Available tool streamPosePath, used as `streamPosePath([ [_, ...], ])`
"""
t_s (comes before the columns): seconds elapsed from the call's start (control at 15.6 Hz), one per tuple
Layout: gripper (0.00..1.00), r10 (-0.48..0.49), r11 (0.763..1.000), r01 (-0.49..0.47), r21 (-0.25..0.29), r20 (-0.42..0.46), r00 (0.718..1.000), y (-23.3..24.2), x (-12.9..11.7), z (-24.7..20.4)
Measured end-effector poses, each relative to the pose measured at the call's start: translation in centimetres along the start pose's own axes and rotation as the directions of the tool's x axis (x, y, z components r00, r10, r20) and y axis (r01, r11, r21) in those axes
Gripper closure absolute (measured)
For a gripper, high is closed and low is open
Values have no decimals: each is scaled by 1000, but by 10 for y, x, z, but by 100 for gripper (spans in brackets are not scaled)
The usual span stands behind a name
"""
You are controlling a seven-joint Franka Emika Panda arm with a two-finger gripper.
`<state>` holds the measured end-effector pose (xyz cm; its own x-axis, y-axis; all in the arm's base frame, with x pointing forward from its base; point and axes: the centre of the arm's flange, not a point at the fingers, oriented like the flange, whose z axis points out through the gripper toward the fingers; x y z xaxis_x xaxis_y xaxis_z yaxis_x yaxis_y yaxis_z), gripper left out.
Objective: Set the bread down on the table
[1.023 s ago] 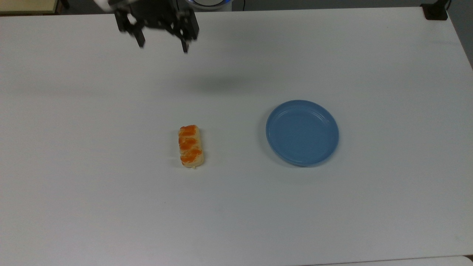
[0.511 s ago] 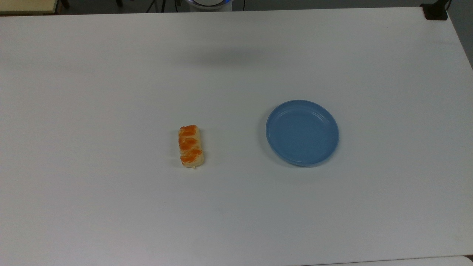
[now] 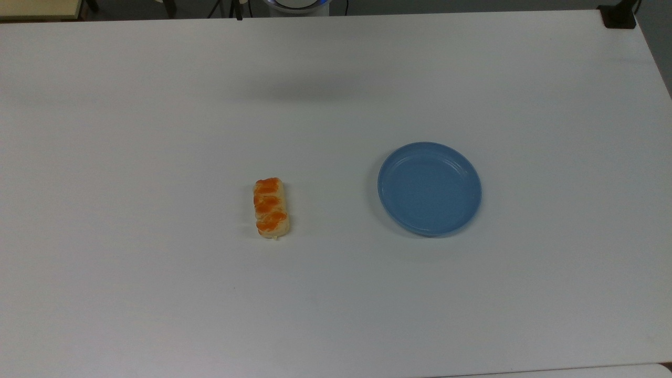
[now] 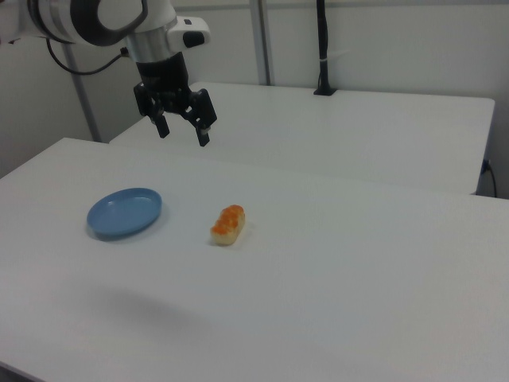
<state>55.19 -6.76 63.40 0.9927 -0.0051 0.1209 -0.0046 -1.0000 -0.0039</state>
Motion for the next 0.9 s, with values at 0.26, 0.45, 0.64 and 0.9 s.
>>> streamPosePath([
  [0.26, 0, -5, 1000, 5, 0, 3, 1000, 0, 0, 1],
  [0.45, 0, -8, 1000, 8, 0, 3, 1000, 0, 0, 2],
  [0.64, 0, -9, 1000, 9, 0, 4, 1000, 0, 0, 2],
  [0.9, 0, -9, 1000, 9, 0, 4, 1000, 0, 0, 2],
])
